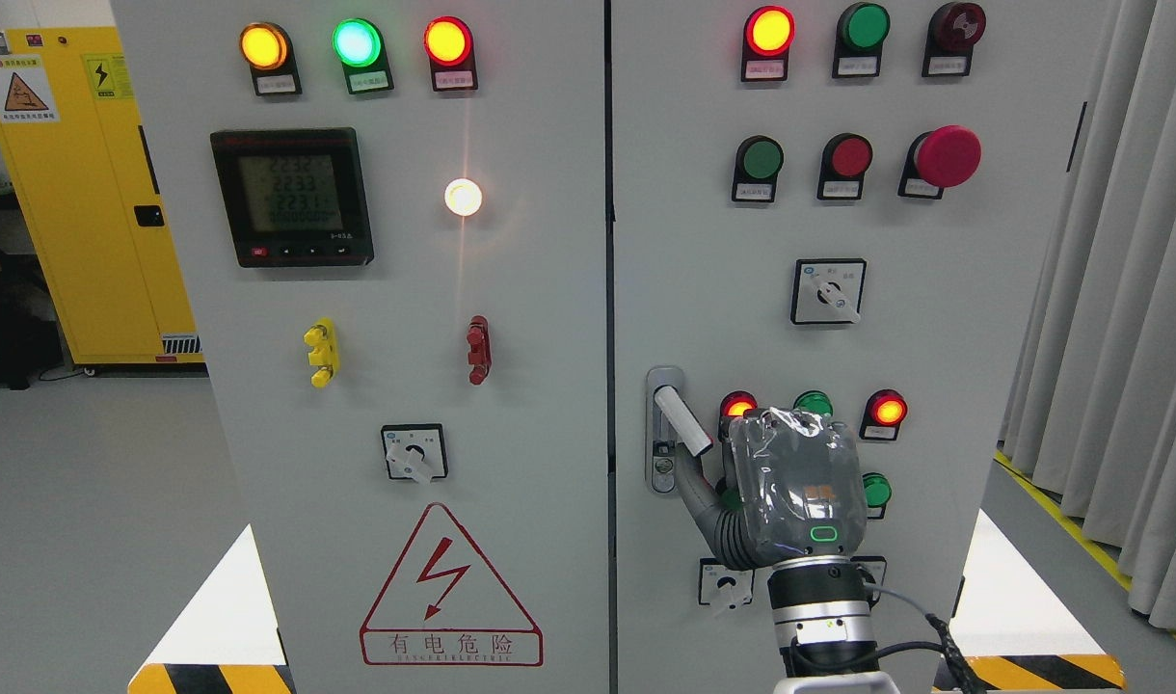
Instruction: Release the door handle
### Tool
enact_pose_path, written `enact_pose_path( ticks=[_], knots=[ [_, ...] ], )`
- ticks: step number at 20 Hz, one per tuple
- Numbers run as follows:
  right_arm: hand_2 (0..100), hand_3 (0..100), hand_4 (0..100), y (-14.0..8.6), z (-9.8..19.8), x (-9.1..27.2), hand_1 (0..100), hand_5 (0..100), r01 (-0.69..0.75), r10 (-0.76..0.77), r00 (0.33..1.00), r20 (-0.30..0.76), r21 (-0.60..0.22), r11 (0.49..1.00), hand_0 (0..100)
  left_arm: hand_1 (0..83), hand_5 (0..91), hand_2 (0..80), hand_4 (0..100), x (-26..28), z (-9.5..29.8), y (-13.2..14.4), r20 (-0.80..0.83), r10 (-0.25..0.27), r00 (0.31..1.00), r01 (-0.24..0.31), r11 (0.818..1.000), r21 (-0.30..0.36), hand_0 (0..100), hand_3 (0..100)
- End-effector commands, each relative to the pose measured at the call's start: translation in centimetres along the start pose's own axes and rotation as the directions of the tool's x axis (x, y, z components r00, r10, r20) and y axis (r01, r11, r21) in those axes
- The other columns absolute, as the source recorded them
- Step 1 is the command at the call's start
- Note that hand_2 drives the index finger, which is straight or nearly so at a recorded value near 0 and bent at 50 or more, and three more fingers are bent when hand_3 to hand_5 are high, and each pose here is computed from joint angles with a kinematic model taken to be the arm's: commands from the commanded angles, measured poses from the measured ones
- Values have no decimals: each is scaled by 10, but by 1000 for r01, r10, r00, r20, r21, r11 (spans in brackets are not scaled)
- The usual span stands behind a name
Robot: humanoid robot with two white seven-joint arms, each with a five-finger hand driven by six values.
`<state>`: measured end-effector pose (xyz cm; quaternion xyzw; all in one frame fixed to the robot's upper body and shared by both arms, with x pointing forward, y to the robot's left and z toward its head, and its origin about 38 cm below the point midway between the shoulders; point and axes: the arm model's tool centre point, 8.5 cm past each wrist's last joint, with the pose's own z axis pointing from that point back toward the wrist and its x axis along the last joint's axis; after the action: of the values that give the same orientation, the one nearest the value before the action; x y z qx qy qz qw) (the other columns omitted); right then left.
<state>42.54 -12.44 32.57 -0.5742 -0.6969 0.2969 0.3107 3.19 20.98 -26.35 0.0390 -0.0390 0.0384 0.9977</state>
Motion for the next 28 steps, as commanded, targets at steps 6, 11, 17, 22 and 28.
enact_pose_path(
  ticks=[6,11,17,22,28],
  knots=[
    [959,1000,1000,-1,-1,-5,452,1000,-4,4,1000,-10,-3,1000,568,556,0,0,0,4,0,-1,12,1,1000,-1,1000,-2,120,0],
    [959,1000,1000,-2,-1,-4,450,1000,-4,4,1000,-10,-4,1000,530,556,0,0,0,4,0,-1,12,1,1000,-1,1000,-2,120,0],
    [956,1000,1000,-4,-1,-4,435,1000,-1,1,1000,-8,-10,1000,509,556,0,0,0,4,0,-1,12,1,1000,-1,1000,-2,120,0],
    [955,1000,1000,-6,-1,-7,432,1000,-1,1,1000,-13,-15,1000,479,556,0,0,0,4,0,-1,12,1,1000,-1,1000,-2,120,0],
    [955,1000,1000,-6,-2,-8,427,1000,-2,2,1000,-16,-16,1000,457,556,0,0,0,4,0,-1,12,1,1000,-1,1000,-2,120,0]
  ],
)
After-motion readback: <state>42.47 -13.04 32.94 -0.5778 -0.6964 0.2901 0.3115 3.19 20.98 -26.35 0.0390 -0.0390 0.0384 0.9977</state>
